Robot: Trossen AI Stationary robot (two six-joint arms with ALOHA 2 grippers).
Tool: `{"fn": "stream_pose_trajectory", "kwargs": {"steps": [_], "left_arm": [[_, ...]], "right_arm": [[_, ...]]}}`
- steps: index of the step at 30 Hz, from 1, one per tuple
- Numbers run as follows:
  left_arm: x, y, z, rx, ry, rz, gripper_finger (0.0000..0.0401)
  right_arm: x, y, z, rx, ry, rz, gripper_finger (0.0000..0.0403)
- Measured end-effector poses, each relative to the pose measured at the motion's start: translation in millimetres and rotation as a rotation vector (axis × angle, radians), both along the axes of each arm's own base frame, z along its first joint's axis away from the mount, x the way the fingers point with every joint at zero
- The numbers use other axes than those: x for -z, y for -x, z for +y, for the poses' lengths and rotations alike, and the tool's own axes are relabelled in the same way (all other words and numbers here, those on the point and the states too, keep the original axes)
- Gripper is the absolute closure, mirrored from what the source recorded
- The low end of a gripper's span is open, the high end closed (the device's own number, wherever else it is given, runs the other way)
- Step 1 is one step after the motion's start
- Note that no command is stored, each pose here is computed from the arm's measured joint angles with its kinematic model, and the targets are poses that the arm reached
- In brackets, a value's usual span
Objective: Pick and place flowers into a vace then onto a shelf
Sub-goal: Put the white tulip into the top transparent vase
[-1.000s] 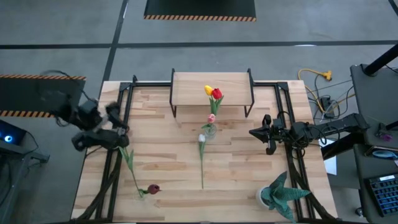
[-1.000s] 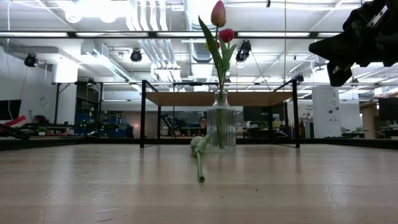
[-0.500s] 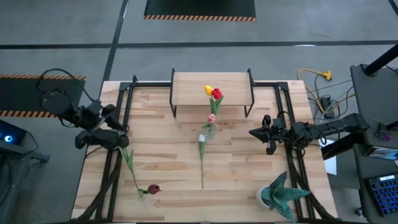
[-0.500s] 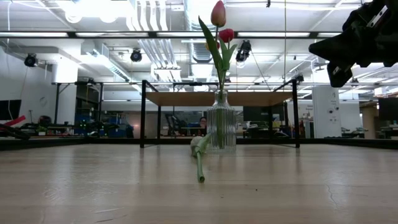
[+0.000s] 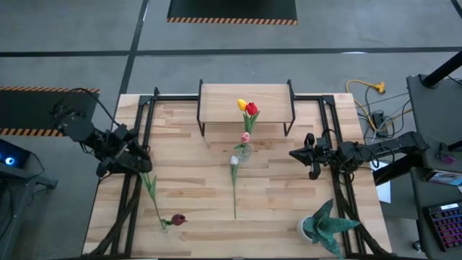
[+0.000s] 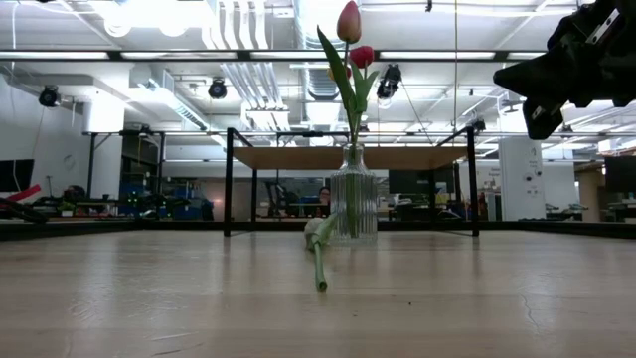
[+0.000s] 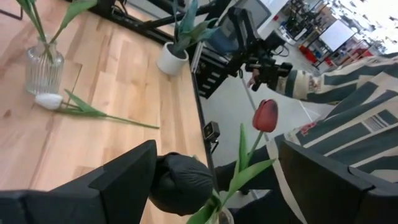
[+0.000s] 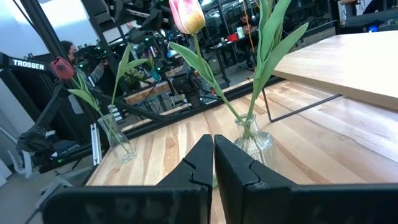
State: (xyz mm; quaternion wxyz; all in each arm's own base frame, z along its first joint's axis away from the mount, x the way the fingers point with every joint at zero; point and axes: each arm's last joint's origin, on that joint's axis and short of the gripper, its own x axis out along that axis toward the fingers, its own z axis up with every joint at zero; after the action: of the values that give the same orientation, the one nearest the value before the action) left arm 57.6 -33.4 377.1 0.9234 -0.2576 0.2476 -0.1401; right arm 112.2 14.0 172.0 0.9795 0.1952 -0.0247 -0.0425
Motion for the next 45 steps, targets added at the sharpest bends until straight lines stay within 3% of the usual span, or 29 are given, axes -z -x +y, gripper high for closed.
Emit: {"fn": "stream_pose_trajectory", "kwargs": {"steps": [8, 18, 40, 45], "left_arm": [[4.2, -2.3, -1.7, 0.004, -0.005, 0.017, 0.0081], [0.7, -10.2, -10.1, 0.069, 0.075, 0.024, 0.0081], [16.4, -44.7, -39.9, 0.189, 0.137, 0.269, 0.0081], [4.3, -42.8, -38.9, 0.2, 0.158, 0.235, 0.0081]], "right_arm": [[0.0, 0.0, 0.0, 0.0, 0.0, 0.0, 0.0394], [0.3, 0.0, 0.0, 0.0, 0.001, 0.003, 0.0394], [2.9, -0.1, 0.0, 0.001, 0.006, 0.03, 0.0394], [2.9, -0.1, 0.0, 0.001, 0.006, 0.03, 0.0394]]}}
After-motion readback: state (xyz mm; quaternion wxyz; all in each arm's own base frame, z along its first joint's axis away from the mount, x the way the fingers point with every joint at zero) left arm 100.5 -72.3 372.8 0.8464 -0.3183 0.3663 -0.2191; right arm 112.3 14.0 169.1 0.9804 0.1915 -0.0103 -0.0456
